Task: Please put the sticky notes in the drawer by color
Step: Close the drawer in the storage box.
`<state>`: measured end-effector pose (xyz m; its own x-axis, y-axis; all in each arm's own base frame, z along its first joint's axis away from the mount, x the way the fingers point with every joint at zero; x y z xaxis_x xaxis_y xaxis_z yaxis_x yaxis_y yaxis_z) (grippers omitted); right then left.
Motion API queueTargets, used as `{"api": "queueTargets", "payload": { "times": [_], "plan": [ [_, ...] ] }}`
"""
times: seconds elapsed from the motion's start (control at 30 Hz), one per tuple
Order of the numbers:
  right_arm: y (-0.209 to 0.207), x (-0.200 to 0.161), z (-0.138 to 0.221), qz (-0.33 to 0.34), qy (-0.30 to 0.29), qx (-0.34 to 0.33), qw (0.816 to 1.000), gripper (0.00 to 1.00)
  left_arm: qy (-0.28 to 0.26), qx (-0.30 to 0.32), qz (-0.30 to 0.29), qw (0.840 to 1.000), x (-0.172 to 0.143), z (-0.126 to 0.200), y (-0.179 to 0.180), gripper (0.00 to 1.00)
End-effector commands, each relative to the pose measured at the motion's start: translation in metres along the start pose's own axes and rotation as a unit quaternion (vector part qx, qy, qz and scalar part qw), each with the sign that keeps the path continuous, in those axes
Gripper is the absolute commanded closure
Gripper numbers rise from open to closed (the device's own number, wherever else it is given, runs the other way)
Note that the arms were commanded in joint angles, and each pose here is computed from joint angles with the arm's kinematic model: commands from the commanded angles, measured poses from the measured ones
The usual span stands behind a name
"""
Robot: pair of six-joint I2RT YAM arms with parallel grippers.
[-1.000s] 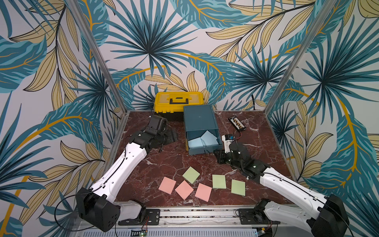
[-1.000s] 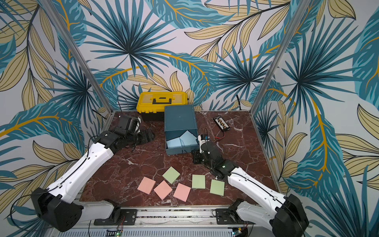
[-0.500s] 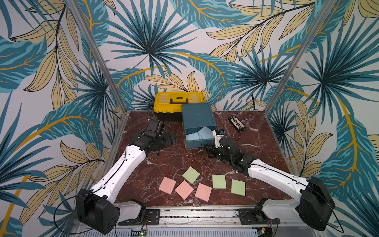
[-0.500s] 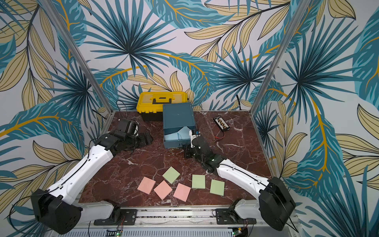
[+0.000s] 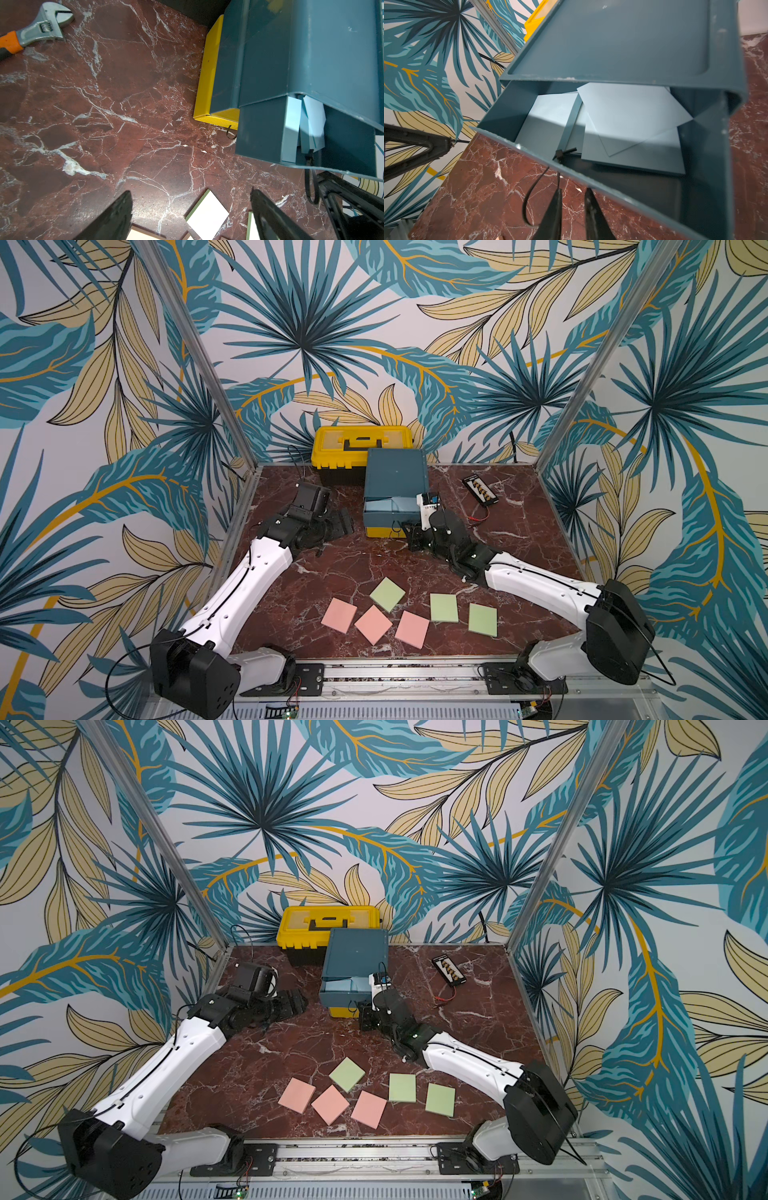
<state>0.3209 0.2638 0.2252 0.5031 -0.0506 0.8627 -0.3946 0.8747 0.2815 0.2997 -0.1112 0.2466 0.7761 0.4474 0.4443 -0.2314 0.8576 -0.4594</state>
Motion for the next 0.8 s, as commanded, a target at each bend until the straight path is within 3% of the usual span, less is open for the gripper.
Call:
{"api": "queueTargets", "payload": {
  "times": [0.0,0.2,0.5,0.77],
  "plan": [
    [-0.001,0.017,-0.004,0.019,-0.047,-0.018,0.999,0.77,-0.005,-0.006,0.003,1.000,0.000,0.001,0.003,0.10],
    [-0.007,0.015,-0.011,0.036,-0.093,-0.026,0.995,0.77,0.000,-0.005,0.002,1.000,-0.003,-0.002,0.005,0.10],
    [-0.010,0.006,-0.040,0.046,-0.077,-0.047,0.995,0.76,0.013,-0.006,0.003,1.000,-0.007,-0.009,0.007,0.09],
    [-0.020,0.008,-0.040,0.040,-0.105,-0.083,0.990,0.76,0.027,-0.009,0.004,1.000,-0.012,-0.019,0.009,0.09]
  ]
}}
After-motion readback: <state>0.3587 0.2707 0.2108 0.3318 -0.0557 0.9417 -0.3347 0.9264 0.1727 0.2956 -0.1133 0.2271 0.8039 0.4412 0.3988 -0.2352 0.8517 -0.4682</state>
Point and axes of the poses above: each gripper's point midway between its finger pads, its own z axis back along the fingers, its own y axis along the line the jaws close on, x = y × z, the point moved 4 cm from there along z, back along the fingers, and after that the axes turned 5 degrees about z, right-handed, at the moved point
